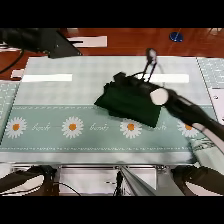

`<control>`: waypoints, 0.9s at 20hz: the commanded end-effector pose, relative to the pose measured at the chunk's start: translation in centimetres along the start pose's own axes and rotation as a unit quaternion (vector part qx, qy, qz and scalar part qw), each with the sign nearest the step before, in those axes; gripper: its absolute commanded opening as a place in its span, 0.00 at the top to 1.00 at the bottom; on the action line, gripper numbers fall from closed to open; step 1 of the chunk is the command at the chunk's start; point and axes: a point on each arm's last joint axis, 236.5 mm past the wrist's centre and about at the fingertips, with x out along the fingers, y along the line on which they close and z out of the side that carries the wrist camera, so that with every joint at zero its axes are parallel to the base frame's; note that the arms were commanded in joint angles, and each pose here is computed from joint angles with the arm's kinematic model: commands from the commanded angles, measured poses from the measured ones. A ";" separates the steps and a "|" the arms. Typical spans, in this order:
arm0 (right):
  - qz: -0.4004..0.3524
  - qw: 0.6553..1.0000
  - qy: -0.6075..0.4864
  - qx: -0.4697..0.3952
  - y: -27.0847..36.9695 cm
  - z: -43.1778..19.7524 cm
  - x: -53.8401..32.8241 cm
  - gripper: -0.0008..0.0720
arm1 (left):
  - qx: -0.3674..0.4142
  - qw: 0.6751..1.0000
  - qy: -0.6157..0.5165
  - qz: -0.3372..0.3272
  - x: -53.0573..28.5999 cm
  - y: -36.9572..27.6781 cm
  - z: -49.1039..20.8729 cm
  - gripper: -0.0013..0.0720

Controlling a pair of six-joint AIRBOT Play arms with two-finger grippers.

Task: Fold the shirts.

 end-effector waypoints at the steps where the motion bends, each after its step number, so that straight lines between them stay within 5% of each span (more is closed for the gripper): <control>1: -0.042 0.997 -0.003 -0.066 -2.8 4.3 -5.4 0.32 | -0.020 0.998 0.037 0.052 0.9 3.6 -2.2 0.94; 2: -0.082 0.993 0.013 -0.084 -5.5 5.2 -7.8 0.32 | -0.024 0.996 0.047 0.068 1.1 4.7 -2.8 0.84; 4: -0.217 0.966 0.078 -0.117 -14.0 5.3 -14.4 0.33 | -0.034 0.991 0.076 0.103 1.3 7.1 -4.4 0.45; 5: -0.299 0.938 0.123 -0.127 -18.6 4.7 -18.3 0.33 | -0.039 0.988 0.090 0.119 1.4 8.2 -5.1 0.34; 8: -0.428 0.854 0.276 -0.107 -28.2 0.6 -27.5 0.33 | -0.063 0.974 0.125 0.178 1.3 11.9 -7.0 0.33; 13: -0.185 0.938 0.252 0.149 -25.4 -6.4 -19.7 0.18 | -0.084 0.955 0.140 0.248 -0.3 14.7 -8.2 0.34; 15: -0.091 0.948 0.225 0.206 -22.8 -6.8 -15.9 0.18 | -0.082 0.952 0.143 0.256 -0.5 15.1 -8.3 0.34; 18: -0.074 0.940 0.249 0.221 -22.3 -9.5 -12.0 0.18 | -0.089 0.952 0.141 0.257 -0.5 15.1 -8.3 0.34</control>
